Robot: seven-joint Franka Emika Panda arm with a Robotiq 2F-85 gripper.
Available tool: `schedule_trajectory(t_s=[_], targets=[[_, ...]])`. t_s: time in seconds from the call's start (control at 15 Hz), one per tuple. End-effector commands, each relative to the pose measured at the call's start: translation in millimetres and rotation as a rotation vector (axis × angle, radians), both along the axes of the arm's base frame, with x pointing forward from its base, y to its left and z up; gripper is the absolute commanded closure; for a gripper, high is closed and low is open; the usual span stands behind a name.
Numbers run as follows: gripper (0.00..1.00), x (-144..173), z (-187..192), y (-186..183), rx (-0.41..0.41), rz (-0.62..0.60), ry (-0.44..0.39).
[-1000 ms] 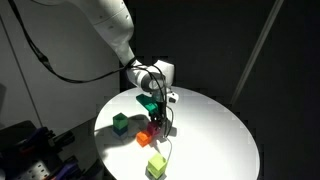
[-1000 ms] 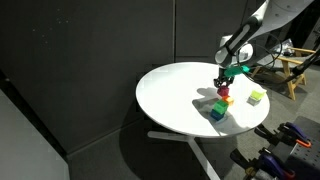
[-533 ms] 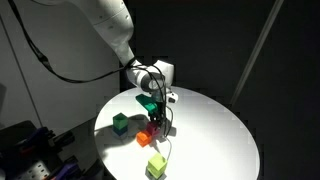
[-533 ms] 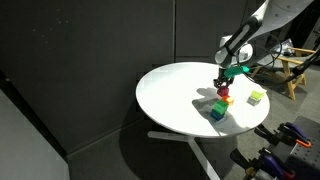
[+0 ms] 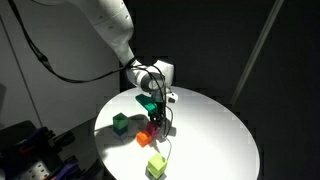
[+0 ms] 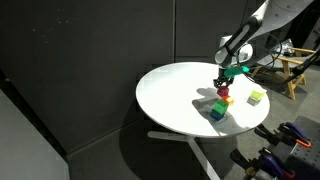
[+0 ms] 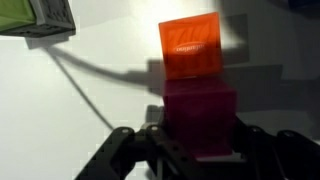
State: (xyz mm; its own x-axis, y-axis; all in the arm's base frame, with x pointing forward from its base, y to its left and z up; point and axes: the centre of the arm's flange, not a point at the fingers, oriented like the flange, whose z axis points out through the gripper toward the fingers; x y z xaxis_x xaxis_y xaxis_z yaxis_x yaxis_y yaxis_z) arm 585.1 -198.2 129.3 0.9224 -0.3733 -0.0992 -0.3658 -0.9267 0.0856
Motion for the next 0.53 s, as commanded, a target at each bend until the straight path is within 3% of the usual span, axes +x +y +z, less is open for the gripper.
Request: schedule_trajectory(t_s=[0.0, 0.47], targets=[[0.72, 0.9, 2.2, 1.3, 0.005, -0.017, 0.01], [0.72, 0.1, -1.8, 1.1, 0.005, -0.017, 0.017]])
